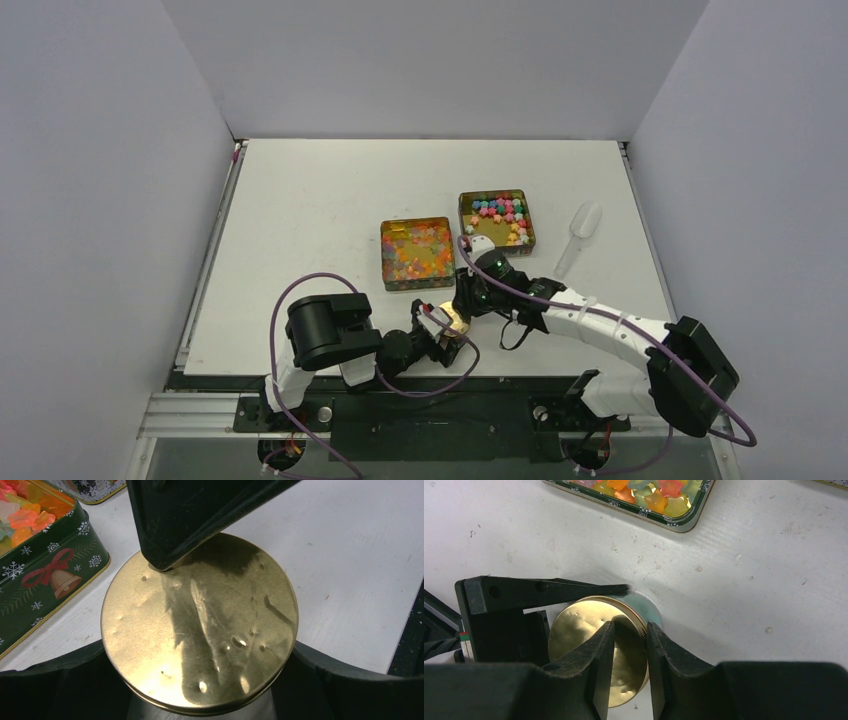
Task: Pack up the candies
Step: Screw the bottle lid onto the packing bottle.
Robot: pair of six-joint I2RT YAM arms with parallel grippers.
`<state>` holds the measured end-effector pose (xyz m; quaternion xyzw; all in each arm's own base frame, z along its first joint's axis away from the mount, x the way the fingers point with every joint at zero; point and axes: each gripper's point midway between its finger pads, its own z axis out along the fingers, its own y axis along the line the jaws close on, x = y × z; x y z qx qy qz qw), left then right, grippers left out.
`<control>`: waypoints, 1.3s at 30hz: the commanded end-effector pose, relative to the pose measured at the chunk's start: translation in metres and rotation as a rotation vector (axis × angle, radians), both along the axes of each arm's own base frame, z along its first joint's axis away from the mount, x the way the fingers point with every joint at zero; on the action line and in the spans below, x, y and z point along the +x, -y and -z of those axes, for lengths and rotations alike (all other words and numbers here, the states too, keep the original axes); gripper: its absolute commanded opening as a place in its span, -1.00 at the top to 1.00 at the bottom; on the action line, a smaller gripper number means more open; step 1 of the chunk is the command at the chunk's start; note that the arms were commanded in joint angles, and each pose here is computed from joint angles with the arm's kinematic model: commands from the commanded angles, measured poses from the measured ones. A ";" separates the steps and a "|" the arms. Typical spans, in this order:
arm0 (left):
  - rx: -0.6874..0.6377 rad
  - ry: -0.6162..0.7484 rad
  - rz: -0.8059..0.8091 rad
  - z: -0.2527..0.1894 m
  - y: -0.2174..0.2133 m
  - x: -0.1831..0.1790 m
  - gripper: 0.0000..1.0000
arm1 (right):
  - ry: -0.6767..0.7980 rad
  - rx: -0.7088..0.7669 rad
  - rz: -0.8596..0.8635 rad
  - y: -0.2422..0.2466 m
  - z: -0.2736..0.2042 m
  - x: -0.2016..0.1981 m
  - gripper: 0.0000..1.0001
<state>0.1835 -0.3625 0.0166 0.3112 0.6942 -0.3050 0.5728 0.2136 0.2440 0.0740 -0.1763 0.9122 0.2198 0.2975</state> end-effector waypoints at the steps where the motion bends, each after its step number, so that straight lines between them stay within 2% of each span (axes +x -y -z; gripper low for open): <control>1: -0.071 -0.007 0.018 -0.005 0.003 -0.005 0.39 | -0.035 0.016 -0.010 0.005 0.008 -0.018 0.50; 29: -0.069 -0.007 0.008 -0.004 0.002 -0.004 0.39 | -0.040 0.121 0.017 0.005 0.004 -0.083 0.49; 39: -0.065 -0.007 0.011 -0.002 0.003 -0.004 0.39 | 0.122 0.050 0.103 0.026 -0.037 -0.059 0.38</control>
